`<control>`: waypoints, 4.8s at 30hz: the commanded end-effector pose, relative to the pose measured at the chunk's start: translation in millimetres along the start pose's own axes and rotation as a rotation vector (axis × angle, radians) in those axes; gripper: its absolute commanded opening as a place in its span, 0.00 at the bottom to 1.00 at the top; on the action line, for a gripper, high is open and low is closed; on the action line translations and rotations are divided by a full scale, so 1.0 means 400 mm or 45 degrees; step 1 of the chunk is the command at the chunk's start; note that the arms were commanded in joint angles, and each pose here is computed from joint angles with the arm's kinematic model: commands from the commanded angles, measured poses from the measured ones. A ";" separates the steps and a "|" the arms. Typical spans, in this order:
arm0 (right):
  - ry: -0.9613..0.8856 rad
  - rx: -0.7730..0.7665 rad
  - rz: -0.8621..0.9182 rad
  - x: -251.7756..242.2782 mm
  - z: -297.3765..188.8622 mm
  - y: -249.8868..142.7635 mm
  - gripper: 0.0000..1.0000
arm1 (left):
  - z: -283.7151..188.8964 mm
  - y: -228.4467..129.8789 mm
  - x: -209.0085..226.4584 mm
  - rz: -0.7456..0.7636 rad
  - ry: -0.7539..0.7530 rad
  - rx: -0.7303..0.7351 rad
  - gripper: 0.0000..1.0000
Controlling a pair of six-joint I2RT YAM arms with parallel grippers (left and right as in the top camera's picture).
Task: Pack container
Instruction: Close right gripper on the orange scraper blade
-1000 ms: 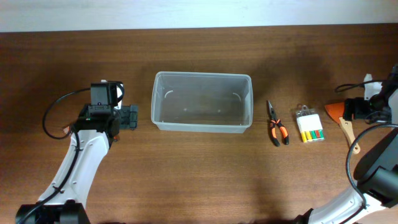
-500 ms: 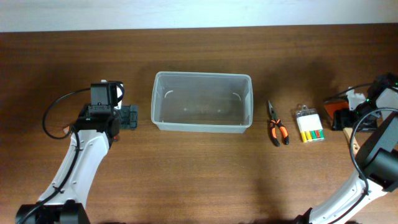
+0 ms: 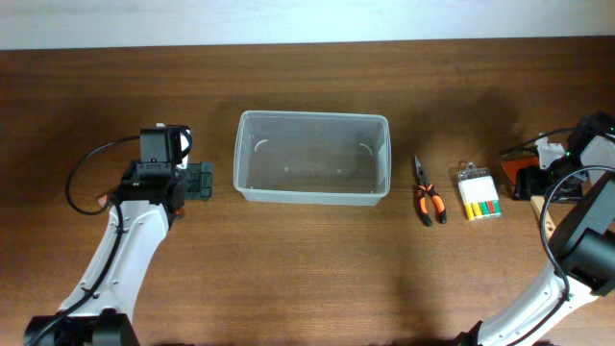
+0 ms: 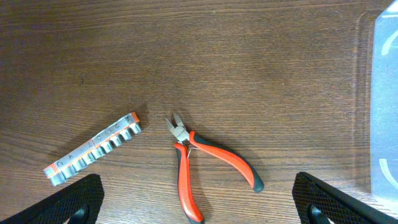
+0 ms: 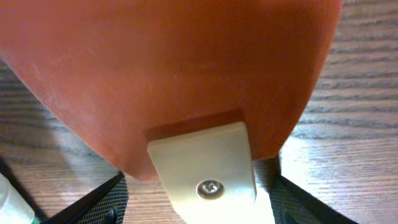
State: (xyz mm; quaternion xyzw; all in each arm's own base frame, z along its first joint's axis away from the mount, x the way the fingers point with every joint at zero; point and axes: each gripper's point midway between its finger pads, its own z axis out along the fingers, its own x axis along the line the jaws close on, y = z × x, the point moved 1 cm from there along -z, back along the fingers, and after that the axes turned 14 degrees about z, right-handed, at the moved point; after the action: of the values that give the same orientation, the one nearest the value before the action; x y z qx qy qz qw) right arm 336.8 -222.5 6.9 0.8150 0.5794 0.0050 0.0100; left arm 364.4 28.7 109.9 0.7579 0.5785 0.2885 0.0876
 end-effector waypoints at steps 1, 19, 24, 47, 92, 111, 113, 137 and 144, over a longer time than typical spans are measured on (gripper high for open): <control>0.023 0.073 -0.036 0.035 0.073 -0.015 0.73 | -0.003 0.017 0.000 0.021 -0.007 -0.017 0.99; -0.069 0.071 0.005 0.011 0.072 -0.010 0.58 | -0.003 0.017 0.000 0.021 -0.007 -0.017 0.99; -0.066 0.086 0.005 0.012 0.072 -0.017 0.58 | -0.003 0.017 0.000 0.021 -0.007 -0.017 0.99; -0.129 0.105 0.089 -0.008 0.070 -0.026 0.63 | -0.003 0.017 0.000 0.021 -0.007 -0.017 0.99; -0.077 0.017 0.174 -0.038 0.073 0.002 0.46 | -0.003 0.017 0.000 0.021 -0.007 -0.017 0.99; -0.009 -0.011 0.128 0.018 0.074 0.023 0.46 | -0.003 0.017 0.000 0.021 -0.007 -0.017 0.99; -0.011 -0.021 0.124 0.020 0.074 0.028 0.46 | -0.003 0.017 0.000 0.021 -0.007 -0.017 0.99; -0.008 -0.015 0.227 0.022 0.074 0.025 0.28 | -0.003 0.017 0.000 0.021 -0.007 -0.017 0.99; -0.007 -0.012 0.325 0.022 0.073 0.024 0.28 | -0.003 0.017 0.000 0.021 -0.007 -0.017 0.99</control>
State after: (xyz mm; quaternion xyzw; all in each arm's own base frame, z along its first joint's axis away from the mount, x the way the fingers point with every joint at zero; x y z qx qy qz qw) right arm 362.0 -231.3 8.8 0.8668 0.4944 0.0262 0.0591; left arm 364.4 28.7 109.9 0.7579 0.5785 0.2885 0.0876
